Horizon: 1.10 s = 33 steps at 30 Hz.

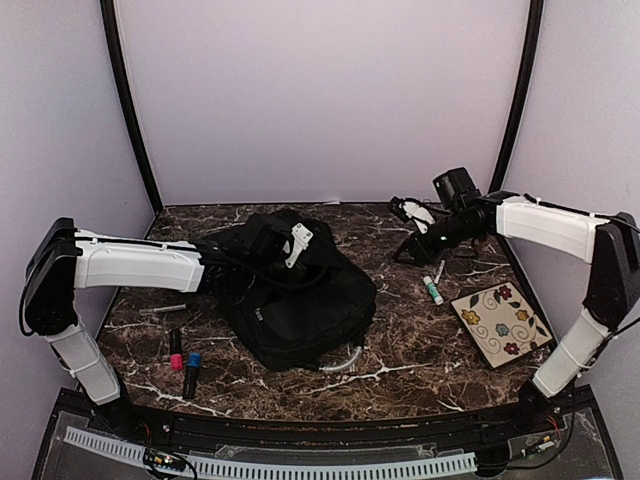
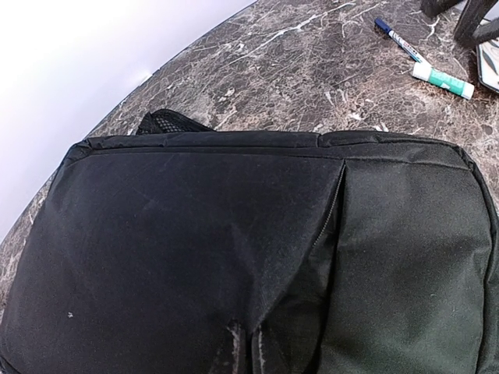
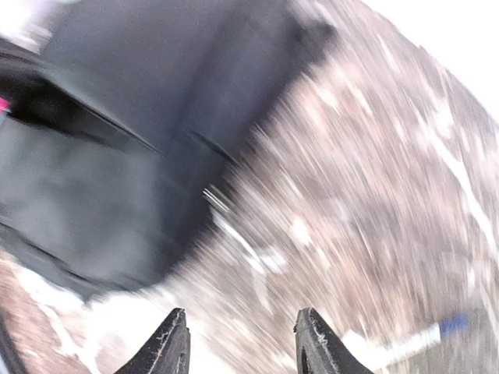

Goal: Pack the student bag
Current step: Grab the glue stick from the center of the board.

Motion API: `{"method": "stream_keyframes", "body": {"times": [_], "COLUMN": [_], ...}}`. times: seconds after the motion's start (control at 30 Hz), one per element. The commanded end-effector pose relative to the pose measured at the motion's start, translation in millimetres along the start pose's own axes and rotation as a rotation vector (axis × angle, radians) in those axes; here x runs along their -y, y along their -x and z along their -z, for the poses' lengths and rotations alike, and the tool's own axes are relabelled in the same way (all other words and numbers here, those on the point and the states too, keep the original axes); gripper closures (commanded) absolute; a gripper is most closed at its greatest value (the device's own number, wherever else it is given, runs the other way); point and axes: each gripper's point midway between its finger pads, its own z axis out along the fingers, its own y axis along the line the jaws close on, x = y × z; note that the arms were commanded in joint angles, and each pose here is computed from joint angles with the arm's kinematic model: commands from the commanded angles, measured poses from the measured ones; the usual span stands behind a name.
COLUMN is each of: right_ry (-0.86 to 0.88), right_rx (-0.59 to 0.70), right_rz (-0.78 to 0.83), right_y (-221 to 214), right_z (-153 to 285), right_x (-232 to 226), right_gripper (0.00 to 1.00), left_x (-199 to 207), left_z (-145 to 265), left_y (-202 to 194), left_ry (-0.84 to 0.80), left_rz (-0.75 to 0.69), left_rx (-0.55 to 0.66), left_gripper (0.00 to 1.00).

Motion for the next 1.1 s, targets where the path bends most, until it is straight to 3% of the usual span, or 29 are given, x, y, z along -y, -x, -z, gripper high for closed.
{"method": "stream_keyframes", "body": {"times": [0.0, 0.17, 0.27, 0.47, 0.9, 1.07], "right_ry": [-0.15, -0.205, -0.203, -0.224, -0.216, -0.192], "right_rx": [-0.28, -0.361, -0.394, -0.512, -0.534, -0.518], "right_rz": [-0.091, -0.146, -0.173, -0.219, -0.308, -0.325], "right_y": [-82.2, -104.0, -110.4, -138.6, -154.5, -152.2], "right_z": [-6.7, -3.8, -5.8, -16.4, -26.0, -28.1], "right_x": [41.9, 54.6, 54.6, 63.5, 77.8, 75.7], "right_gripper": [0.53, 0.52, 0.46, 0.46, 0.55, 0.68], "left_x": [1.6, 1.9, 1.9, 6.1, 8.0, 10.8], "left_z": [23.5, 27.4, 27.9, 30.6, 32.5, 33.4], "left_y": [49.2, 52.8, 52.9, 53.3, 54.2, 54.8], "left_ry": [-0.05, -0.056, -0.056, -0.085, -0.095, -0.11], "left_rz": [0.053, 0.047, 0.04, 0.04, 0.031, 0.026], "left_rx": [0.167, 0.175, 0.175, 0.18, 0.183, 0.185], "left_gripper": [1.0, 1.0, 1.0, 1.0, 1.0, 1.0]}}
